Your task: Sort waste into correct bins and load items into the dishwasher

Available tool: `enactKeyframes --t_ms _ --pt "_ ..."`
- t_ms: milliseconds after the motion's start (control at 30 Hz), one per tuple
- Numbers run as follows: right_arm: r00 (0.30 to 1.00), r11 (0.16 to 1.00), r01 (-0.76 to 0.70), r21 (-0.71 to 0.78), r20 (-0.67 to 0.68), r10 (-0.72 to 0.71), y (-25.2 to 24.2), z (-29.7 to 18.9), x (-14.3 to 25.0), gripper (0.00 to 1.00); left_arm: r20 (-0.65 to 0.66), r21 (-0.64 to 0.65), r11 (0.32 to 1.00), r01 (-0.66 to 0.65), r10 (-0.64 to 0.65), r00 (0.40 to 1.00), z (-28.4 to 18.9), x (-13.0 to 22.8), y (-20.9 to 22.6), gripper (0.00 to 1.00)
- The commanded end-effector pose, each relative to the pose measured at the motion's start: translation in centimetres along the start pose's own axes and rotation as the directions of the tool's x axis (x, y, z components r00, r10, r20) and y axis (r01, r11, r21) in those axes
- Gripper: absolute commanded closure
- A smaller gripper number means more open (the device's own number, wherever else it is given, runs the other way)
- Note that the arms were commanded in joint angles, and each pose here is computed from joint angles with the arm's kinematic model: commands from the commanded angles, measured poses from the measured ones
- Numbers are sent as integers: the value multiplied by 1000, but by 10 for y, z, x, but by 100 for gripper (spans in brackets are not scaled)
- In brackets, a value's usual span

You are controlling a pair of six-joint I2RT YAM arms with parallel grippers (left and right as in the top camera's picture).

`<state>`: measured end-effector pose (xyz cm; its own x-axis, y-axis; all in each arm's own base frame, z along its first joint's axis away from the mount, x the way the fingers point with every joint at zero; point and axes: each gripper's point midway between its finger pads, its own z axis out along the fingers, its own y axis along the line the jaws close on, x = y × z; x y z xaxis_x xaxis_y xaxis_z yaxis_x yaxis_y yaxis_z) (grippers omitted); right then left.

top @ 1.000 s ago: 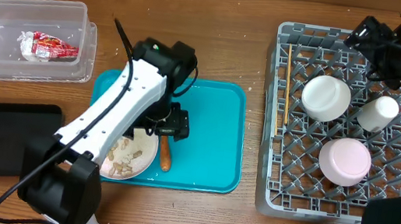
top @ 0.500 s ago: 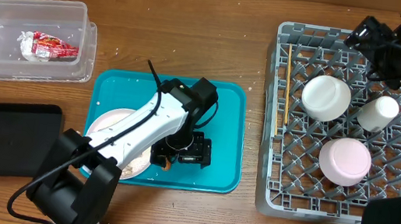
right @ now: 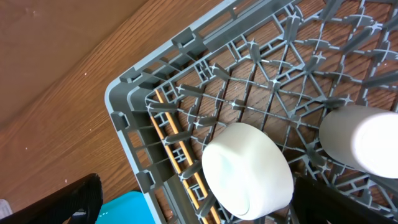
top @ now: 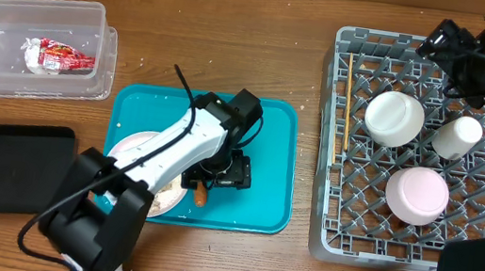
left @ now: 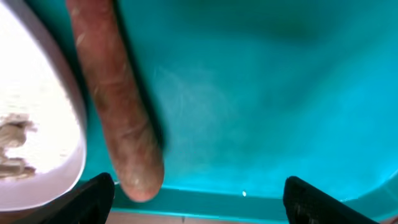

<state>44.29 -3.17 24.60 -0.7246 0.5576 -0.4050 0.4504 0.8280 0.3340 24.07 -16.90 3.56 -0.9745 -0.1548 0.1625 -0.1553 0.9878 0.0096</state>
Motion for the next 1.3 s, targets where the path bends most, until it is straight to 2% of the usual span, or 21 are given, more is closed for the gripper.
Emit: enactKeyframes --t_ms 0,433,733,800,900,967,1067,1100,1267 --pt "1000 1000 -1 -11 9 1 2 -3 -2 0 -28 -51 998 23 -24 999 15 -1 8 11" --pt "1000 1000 -1 -11 9 1 2 -3 -2 0 -4 -29 1000 6 -7 1000 21 -10 1 12" --pt "1000 1000 -1 -11 9 1 2 -3 -2 0 59 25 999 -34 33 998 30 -30 -16 17" --pt "1000 1000 -1 -11 9 1 2 -3 -2 0 66 54 996 -67 63 996 34 -34 -23 17" --pt "1000 1000 -1 -11 9 1 2 -3 -2 0 78 192 959 -207 195 978 39 -38 -55 10" --pt "1000 1000 -1 -11 9 1 2 -3 -2 0 72 227 946 -230 219 973 39 -36 -62 10" --pt "1000 1000 -1 -11 9 1 2 -3 -2 0 72 203 949 -241 231 970 36 -36 -59 16" --pt "1000 1000 -1 -11 9 1 2 -3 -2 0 77 155 960 -233 223 972 29 -39 -53 16" --pt "1000 1000 -1 -11 9 1 2 -3 -2 0 130 72 971 -229 218 967 -4 -56 -48 16"
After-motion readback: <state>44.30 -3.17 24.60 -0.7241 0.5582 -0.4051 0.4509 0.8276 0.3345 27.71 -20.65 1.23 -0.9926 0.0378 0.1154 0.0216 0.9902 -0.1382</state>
